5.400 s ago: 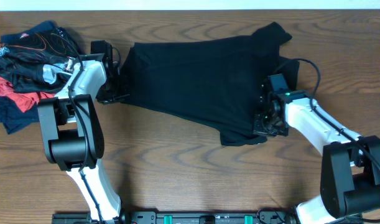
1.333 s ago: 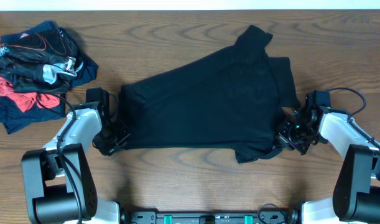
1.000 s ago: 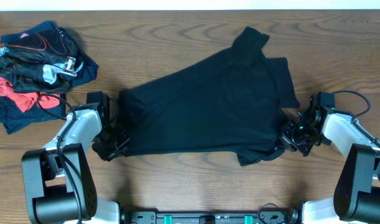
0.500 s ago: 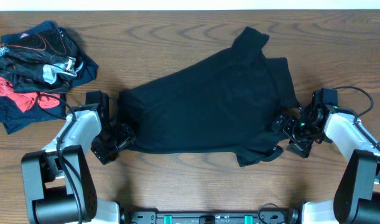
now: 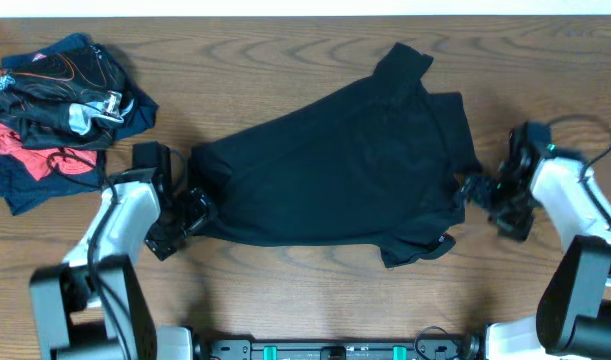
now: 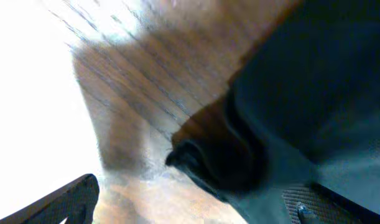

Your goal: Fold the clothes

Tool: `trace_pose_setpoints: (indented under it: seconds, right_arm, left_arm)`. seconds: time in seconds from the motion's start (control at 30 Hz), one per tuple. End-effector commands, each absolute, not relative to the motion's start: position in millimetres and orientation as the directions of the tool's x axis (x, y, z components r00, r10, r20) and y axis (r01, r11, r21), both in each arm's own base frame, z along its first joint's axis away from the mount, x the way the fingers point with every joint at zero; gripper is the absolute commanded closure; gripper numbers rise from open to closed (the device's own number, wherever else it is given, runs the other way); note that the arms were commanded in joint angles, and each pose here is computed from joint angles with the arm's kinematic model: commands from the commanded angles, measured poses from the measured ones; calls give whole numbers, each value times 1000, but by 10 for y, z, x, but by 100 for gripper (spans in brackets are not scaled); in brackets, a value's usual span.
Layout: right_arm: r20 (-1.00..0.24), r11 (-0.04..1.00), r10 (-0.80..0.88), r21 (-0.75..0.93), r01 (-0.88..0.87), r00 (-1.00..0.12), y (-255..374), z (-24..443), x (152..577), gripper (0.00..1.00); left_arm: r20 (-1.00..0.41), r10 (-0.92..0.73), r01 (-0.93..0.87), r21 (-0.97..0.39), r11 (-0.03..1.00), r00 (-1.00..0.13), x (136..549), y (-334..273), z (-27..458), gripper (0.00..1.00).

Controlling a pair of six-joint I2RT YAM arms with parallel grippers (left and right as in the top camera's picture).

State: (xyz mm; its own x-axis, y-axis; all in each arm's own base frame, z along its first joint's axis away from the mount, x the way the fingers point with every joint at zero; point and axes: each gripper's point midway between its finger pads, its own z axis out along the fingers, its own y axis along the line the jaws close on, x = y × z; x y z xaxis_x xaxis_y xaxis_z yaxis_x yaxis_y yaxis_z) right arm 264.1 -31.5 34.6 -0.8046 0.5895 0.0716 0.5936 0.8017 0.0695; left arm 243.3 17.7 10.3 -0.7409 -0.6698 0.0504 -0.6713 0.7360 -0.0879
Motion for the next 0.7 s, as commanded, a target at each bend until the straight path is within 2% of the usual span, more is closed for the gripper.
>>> trace_pose_setpoints:
  seconds: [0.0, 0.2, 0.27, 0.3, 0.33, 0.4, 0.43, 0.47, 0.53, 0.67]
  right_arm:
    - [-90, 844, 536, 70, 531, -840, -363, 853, 2965, 1]
    - [-252, 884, 463, 58, 464, -850, -281, 1447, 3234, 1]
    - [-301, 926, 373, 68, 370, -878, -139, 1625, 3346, 1]
    - [-319, 944, 326, 69, 322, -890, -61, 1691, 3390, 1]
    - [-339, 964, 264, 64, 258, -903, 37, 1756, 3433, 1]
    - [-370, 991, 135, 44, 128, -919, 252, 1855, 3483, 1]
    - [-380, 996, 88, 36, 80, -921, 343, 1888, 3494, 1]
    - [-390, 999, 52, 29, 44, -919, 425, 1916, 3503, 1]
    - [-402, 1000, 4, 22, -5, -915, 564, 1958, 3507, 2]
    - [-402, 999, -44, 9, -51, -915, 725, 1956, 3478, 67]
  left_arm:
    - [-3, -691, -687, -107, 719, -723, 2465, 224, 286, 4]
    - [-85, -693, -675, -166, 719, -716, 2507, 227, 557, 5]
    - [-127, -688, -662, -196, 723, -714, 2551, 222, 681, 9]
    - [-151, -682, -650, -216, 729, -716, 2586, 207, 760, 15]
    - [-179, -668, -628, -235, 742, -723, 2633, 191, 836, 28]
    - [-247, -632, -574, -272, 773, -734, 2758, 142, 1009, 64]
    - [-279, -619, -550, -291, 783, -734, 2832, 107, 1100, 70]
    - [-300, -608, -530, -304, 792, -735, 2891, 68, 1168, 71]
    - [-329, -577, -486, -321, 813, -748, 2995, -37, 1298, 52]
    - [-341, -501, -395, -336, 855, -795, 3156, -287, 1386, 50]
